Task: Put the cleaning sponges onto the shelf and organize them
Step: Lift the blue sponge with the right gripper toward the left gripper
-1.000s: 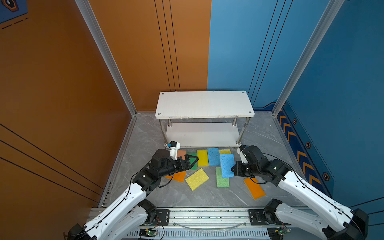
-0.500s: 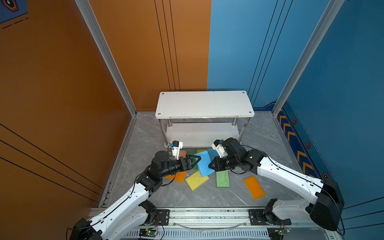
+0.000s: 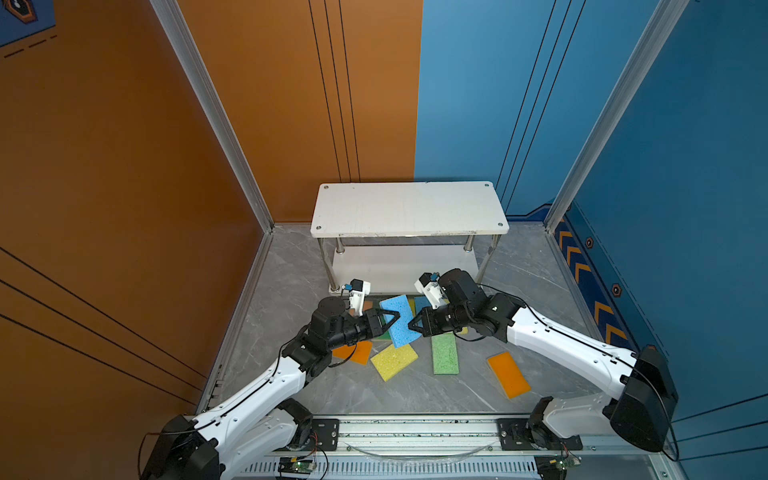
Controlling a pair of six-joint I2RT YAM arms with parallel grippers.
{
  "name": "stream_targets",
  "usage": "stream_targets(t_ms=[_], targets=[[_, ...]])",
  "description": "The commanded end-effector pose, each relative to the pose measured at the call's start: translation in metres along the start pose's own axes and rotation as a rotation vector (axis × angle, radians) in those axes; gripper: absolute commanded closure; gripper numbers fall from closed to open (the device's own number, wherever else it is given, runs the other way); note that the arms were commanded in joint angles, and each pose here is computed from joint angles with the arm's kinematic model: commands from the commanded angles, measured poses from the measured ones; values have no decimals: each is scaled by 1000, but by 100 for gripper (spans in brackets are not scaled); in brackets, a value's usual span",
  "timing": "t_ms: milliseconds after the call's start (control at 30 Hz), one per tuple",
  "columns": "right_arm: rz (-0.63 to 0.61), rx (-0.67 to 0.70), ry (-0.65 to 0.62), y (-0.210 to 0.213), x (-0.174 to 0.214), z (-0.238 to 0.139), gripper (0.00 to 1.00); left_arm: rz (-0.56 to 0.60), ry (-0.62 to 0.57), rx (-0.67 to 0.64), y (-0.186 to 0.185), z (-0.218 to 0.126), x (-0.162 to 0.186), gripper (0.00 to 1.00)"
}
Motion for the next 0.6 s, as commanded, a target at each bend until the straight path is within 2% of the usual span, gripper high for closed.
stream_targets(t_ms=[0, 33, 100, 200, 567], targets=[[-12, -26, -4, 7, -6, 1, 93, 21, -39, 16, -5, -3, -10, 99], [-13, -27, -6, 8, -6, 0, 82, 19, -39, 17, -4, -4, -10, 100], [-7, -32, -9, 7, -7, -2, 67, 15, -39, 21, -3, -6, -12, 100], [3, -40, -6, 5, -8, -4, 56, 6, -55, 34, -4, -12, -16, 100], [18, -140, 26, 11, -1, 2, 55, -37, -95, 47, 0, -29, -16, 100]])
Point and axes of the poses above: each gripper's point midway between its finger pads, its own z axis out along the fingers, its own y axis along the line the jaws close on, x = y × z, the point moved 8 cm from there along -z, back along the fingers, and after that the axes turned 8 degrees about z, right-handed, at the moved point
